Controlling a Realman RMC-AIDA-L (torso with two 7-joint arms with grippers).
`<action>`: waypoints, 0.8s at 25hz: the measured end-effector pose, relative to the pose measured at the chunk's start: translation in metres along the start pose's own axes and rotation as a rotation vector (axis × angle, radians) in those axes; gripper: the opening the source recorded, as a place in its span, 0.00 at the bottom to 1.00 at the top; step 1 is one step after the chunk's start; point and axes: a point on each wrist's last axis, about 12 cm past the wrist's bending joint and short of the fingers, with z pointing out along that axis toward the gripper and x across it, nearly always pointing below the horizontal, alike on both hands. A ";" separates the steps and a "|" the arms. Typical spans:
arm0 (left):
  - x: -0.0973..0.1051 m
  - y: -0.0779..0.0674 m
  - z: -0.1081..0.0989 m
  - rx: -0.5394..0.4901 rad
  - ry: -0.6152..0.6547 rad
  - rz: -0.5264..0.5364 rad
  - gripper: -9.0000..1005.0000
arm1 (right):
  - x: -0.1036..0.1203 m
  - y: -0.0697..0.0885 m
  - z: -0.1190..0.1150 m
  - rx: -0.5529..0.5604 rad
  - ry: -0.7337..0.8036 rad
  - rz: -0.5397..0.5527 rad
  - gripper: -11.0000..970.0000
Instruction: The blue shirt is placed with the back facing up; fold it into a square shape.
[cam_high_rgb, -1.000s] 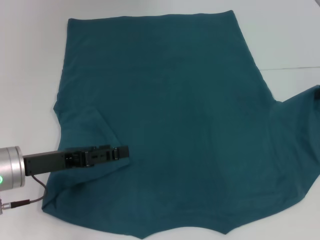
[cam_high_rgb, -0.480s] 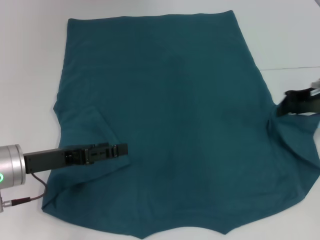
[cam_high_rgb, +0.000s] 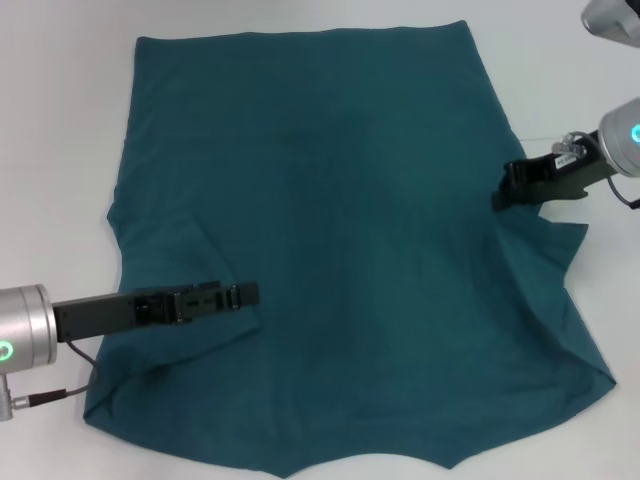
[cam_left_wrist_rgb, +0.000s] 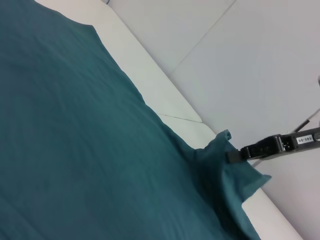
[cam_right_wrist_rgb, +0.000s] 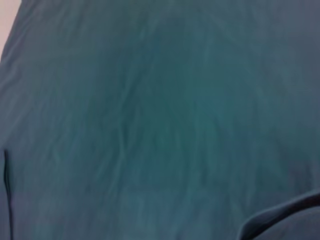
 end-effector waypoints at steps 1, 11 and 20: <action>0.000 0.000 0.000 0.000 -0.001 0.000 0.86 | -0.001 0.002 0.001 0.005 -0.001 0.000 0.13; 0.000 0.002 -0.001 -0.013 -0.006 -0.005 0.86 | 0.005 0.008 0.012 0.020 0.039 -0.022 0.15; 0.000 0.003 -0.002 -0.018 -0.007 -0.008 0.86 | 0.000 0.015 0.011 -0.027 0.021 -0.016 0.17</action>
